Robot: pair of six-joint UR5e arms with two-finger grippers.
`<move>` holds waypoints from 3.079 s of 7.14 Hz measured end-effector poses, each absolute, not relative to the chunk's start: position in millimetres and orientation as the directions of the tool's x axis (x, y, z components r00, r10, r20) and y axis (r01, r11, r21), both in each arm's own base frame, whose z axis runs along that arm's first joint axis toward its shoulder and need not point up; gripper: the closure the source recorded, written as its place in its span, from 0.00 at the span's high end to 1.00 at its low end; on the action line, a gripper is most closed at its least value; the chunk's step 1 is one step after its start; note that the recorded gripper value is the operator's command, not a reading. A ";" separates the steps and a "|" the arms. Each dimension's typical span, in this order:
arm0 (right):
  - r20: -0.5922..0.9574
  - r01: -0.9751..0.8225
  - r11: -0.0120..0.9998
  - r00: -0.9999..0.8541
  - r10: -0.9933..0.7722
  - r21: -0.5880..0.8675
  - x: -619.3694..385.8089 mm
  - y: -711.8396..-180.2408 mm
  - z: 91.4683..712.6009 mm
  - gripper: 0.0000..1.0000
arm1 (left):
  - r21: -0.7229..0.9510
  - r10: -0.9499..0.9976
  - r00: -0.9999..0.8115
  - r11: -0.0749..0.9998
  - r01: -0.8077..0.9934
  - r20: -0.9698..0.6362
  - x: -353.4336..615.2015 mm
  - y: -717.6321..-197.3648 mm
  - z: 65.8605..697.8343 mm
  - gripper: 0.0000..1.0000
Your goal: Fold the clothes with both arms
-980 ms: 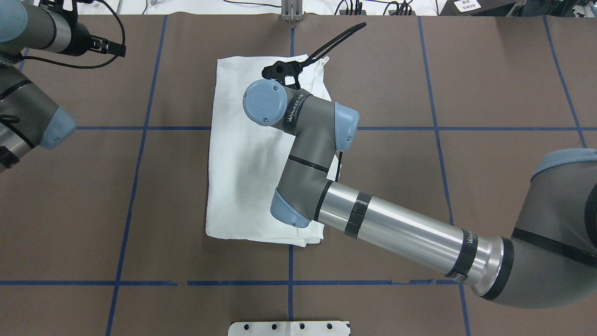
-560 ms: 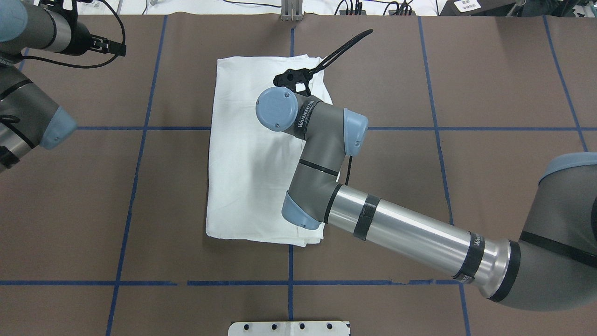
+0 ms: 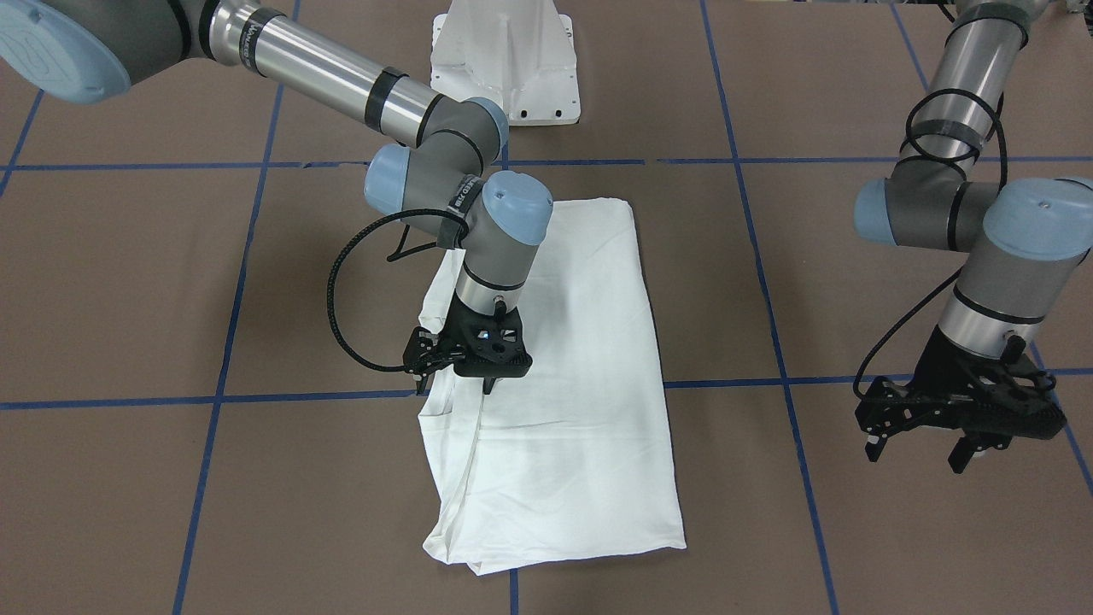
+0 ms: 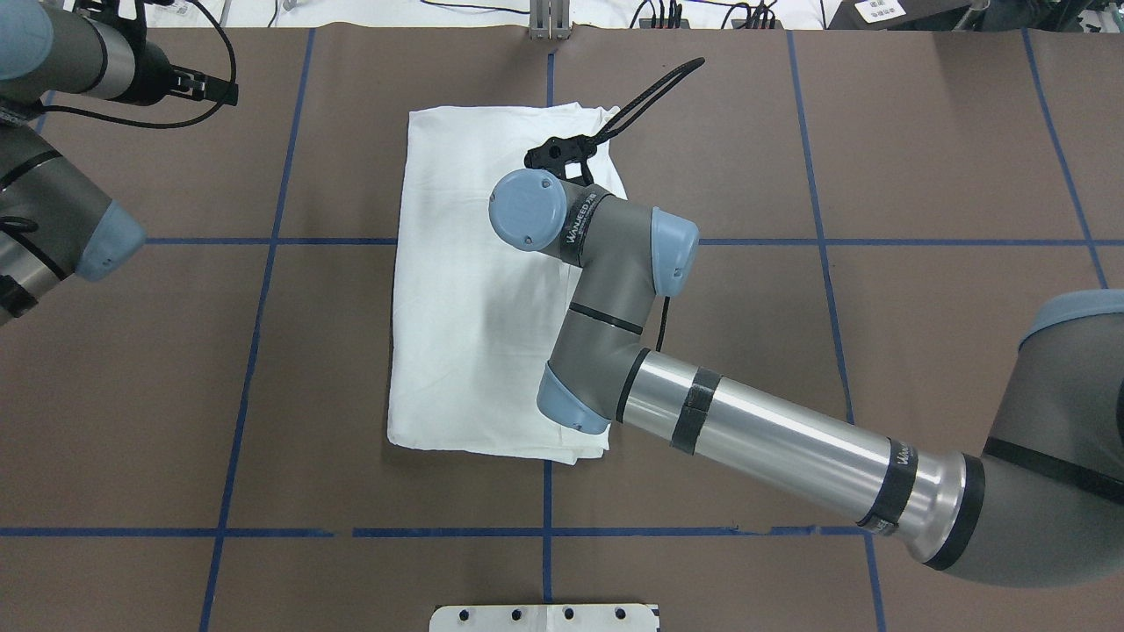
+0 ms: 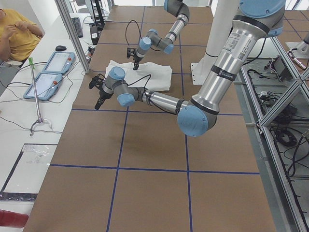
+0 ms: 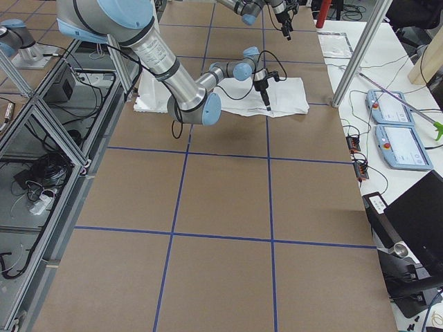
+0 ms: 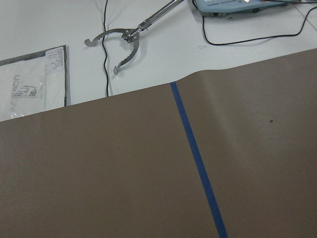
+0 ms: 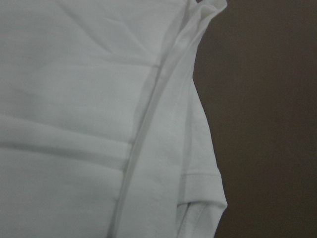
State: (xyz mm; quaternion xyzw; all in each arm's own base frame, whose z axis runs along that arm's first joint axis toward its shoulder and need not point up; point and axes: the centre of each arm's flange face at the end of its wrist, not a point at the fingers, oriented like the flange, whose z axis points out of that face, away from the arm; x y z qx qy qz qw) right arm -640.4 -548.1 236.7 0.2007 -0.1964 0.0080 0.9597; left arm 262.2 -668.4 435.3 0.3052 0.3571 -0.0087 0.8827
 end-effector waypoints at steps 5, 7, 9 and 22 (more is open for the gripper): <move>0.280 0.008 0.922 0.952 -0.126 0.388 -603.6 -555.9 252.2 1.00 | 0.524 0.193 0.740 0.817 0.242 -0.644 264.0 -667.2 435.6 1.00; 0.252 0.038 0.917 0.956 -0.149 0.397 -571.2 -553.7 286.5 1.00 | 0.524 0.193 0.734 0.814 0.250 -0.651 263.6 -665.5 436.9 1.00; 0.267 0.048 0.904 0.947 -0.176 0.424 -543.0 -545.7 293.1 1.00 | 0.525 0.195 0.733 0.813 0.252 -0.652 263.8 -664.9 437.3 1.00; 0.302 -0.061 0.923 0.951 -0.062 0.380 -607.7 -539.8 270.3 1.00 | 0.523 0.196 0.733 0.816 0.247 -0.652 266.5 -663.4 439.6 1.00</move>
